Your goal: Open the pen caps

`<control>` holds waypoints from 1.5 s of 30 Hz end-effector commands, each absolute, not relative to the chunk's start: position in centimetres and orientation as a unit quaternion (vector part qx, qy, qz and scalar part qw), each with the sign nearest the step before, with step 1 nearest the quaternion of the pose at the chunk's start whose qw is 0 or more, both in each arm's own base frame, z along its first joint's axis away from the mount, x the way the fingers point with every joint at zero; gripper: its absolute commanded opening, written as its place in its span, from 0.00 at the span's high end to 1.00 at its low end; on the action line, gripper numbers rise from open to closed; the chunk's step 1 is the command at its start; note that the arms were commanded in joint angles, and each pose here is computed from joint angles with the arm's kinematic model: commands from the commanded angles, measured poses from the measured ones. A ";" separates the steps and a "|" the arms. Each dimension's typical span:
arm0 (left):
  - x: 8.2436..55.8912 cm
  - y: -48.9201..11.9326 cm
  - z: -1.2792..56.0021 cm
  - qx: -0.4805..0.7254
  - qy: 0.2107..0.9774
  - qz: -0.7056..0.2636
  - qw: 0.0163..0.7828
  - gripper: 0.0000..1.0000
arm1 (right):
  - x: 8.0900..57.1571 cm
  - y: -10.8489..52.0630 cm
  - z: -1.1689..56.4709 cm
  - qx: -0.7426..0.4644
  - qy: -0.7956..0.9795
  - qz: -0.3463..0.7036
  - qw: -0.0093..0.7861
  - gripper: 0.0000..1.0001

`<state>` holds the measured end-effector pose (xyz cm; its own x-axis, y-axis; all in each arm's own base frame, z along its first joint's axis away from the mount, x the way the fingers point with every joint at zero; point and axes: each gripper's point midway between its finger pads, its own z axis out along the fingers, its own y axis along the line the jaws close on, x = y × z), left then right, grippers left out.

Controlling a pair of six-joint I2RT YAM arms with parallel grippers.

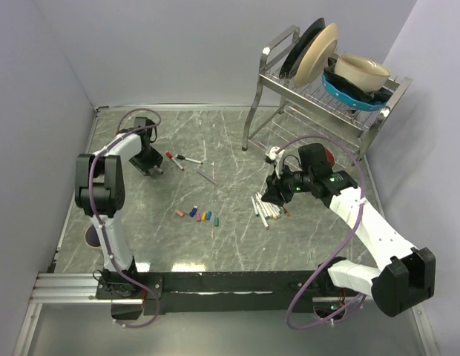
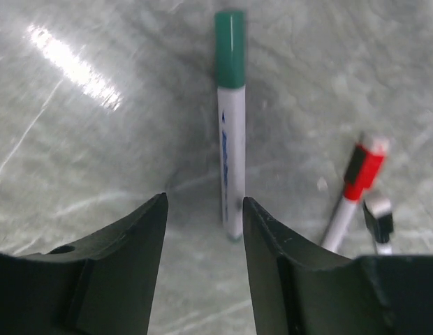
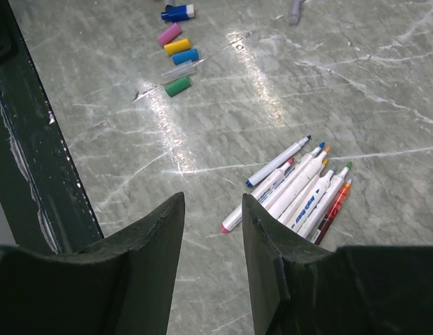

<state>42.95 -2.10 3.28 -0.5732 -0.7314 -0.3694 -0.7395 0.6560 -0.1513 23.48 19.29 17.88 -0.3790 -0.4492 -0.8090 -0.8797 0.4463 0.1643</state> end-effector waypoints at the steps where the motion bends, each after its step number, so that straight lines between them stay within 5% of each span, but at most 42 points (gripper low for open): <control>1: 42.2 -1.1 2.0 -0.402 0.898 0.058 0.166 0.48 | 23.5 19.4 18.9 -0.437 0.760 0.305 0.372 0.54; 8: 41.4 -0.6 0.7 -0.389 0.906 0.083 0.142 0.53 | 23.5 19.4 18.7 -0.435 0.762 0.304 0.371 0.54; 16: 40.6 -1.5 0.8 -0.370 0.914 0.047 0.159 0.99 | 23.5 19.5 18.8 -0.437 0.760 0.308 0.371 0.54; 25: 39.4 -8.2 9.0 -0.262 0.896 -0.205 0.293 0.99 | 21.1 20.3 22.3 -0.472 0.685 0.340 0.438 0.49; 28: 37.3 -12.4 13.6 -0.182 0.852 -0.348 0.346 0.99 | 20.2 20.6 23.0 -0.485 0.659 0.354 0.453 0.29; 30: 35.6 -15.1 15.6 -0.138 0.824 -0.418 0.357 0.99 | 19.3 20.9 23.6 -0.499 0.631 0.365 0.469 0.03; 31: 34.8 -16.0 17.1 -0.116 0.811 -0.439 0.370 0.99 | 19.1 21.0 23.9 -0.498 0.623 0.369 0.477 0.00; 40: 25.2 -27.5 25.0 0.074 0.667 -0.594 0.444 0.99 | 17.7 22.1 23.4 -0.440 0.625 0.496 0.413 0.01; 45: 22.1 -30.9 24.9 0.090 0.635 -0.628 0.440 0.99 | 19.8 22.3 23.1 -0.364 0.663 0.506 0.414 0.16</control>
